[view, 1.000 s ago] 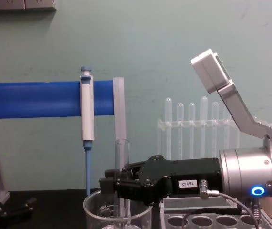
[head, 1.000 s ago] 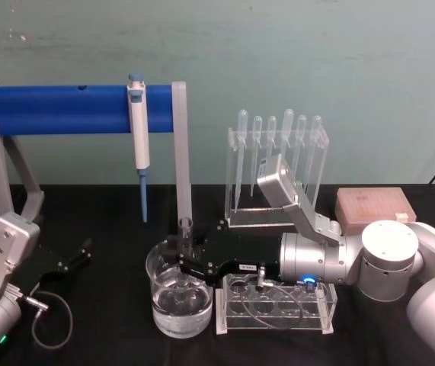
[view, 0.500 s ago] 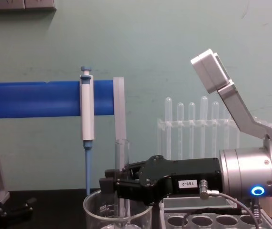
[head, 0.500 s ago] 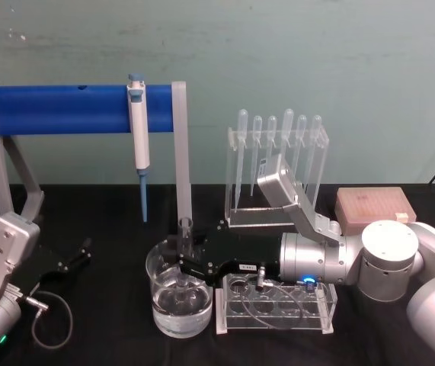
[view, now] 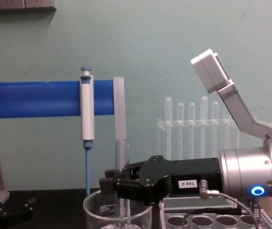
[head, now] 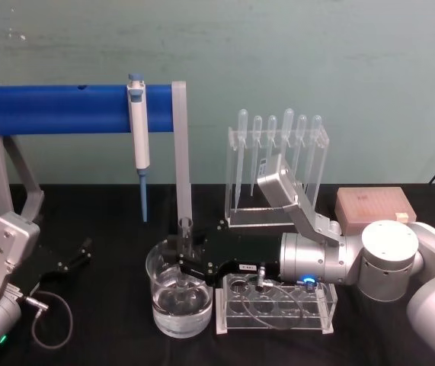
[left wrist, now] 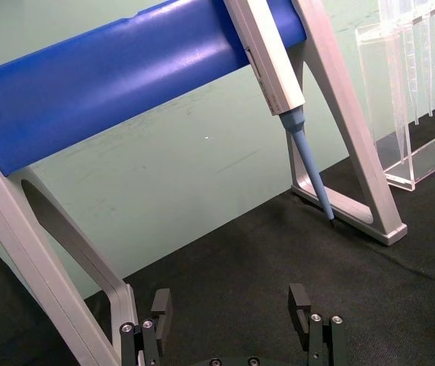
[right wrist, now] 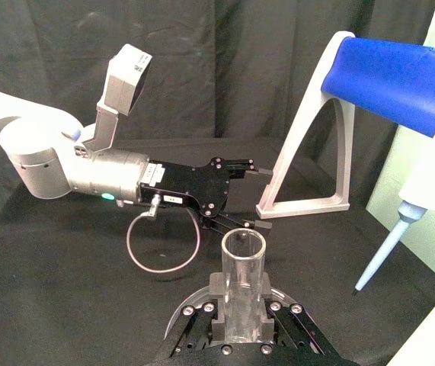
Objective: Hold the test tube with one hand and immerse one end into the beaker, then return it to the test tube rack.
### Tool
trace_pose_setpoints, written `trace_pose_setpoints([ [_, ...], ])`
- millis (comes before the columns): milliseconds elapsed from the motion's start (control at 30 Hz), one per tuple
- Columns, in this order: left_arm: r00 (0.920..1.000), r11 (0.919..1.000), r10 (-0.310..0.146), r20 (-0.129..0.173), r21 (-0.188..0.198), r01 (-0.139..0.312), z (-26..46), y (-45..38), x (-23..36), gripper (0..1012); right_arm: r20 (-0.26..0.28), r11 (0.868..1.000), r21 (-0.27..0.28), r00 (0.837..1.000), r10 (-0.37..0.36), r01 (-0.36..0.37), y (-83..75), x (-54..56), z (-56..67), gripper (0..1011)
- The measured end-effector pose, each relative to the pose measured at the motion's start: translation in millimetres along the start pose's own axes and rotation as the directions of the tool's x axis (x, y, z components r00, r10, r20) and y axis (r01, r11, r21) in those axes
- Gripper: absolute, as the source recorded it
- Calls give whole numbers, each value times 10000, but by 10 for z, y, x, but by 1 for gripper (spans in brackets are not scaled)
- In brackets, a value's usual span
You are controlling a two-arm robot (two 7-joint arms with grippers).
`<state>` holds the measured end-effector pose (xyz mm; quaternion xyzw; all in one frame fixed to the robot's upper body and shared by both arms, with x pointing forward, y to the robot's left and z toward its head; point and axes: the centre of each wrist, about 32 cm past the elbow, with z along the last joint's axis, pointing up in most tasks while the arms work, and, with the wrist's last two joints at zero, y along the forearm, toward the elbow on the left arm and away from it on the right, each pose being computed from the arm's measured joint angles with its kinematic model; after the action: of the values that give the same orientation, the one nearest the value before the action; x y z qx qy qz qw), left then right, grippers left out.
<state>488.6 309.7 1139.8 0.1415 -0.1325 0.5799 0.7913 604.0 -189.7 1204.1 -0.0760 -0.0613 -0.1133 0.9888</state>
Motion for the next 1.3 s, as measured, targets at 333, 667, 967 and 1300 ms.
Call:
trace_pose_setpoints([
  [333, 10000, 10000, 0, 0, -1, 0, 0, 0, 0, 1000, 1, 10000, 0, 10000, 0, 0, 0, 0, 0, 226],
  [667, 10000, 10000, 0, 0, 0, 0, 0, 0, 0, 1000, 0, 10000, 0, 10000, 0, 0, 0, 0, 0, 226],
  [967, 10000, 10000, 0, 1, 0, 0, 0, 0, 0, 1000, 0, 10000, 0, 10000, 0, 0, 0, 0, 0, 226],
  [1300, 10000, 10000, 1, 0, -1, -1, 0, 0, 0, 1000, 0, 10000, 0, 10000, -1, 1, 0, 0, 0, 226],
])
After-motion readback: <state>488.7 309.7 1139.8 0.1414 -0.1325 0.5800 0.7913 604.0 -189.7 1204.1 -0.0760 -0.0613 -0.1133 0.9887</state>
